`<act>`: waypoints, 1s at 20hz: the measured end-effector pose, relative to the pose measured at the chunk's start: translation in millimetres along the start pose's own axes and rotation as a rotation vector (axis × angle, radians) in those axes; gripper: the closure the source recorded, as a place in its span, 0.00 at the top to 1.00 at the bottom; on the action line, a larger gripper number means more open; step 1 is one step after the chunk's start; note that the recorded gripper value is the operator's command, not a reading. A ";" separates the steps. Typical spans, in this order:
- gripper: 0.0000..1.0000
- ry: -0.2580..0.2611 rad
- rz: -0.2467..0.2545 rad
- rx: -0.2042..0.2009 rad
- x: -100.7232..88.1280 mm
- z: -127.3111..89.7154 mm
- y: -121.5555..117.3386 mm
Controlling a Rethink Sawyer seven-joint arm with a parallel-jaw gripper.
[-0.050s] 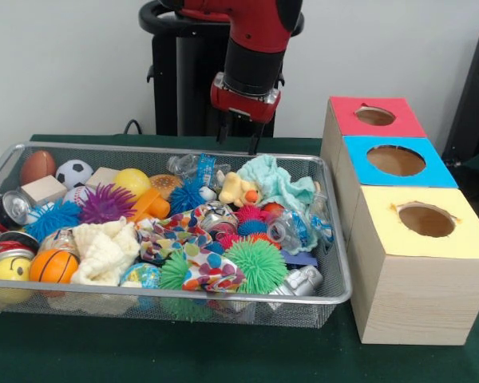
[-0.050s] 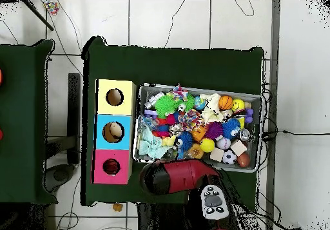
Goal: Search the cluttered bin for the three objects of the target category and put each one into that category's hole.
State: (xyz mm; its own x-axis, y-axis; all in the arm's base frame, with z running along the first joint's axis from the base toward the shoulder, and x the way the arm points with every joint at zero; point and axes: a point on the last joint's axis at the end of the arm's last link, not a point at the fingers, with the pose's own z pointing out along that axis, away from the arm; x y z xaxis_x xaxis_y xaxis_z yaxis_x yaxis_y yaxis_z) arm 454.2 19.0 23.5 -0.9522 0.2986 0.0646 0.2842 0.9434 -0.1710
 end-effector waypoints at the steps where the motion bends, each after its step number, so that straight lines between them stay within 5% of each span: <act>1: 1.00 -0.001 0.000 -0.001 -0.5 -1.0 0.4; 11: 1.00 -0.017 -0.010 -0.016 -15.8 -13.3 13.1; 20: 1.00 -0.047 0.012 -0.024 -51.7 1.5 11.8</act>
State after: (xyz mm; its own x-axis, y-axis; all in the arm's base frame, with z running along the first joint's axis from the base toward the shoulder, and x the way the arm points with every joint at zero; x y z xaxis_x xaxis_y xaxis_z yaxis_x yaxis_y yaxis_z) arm 506.6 14.5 16.7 -0.9528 0.3032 0.0160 0.2977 0.9432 -0.1475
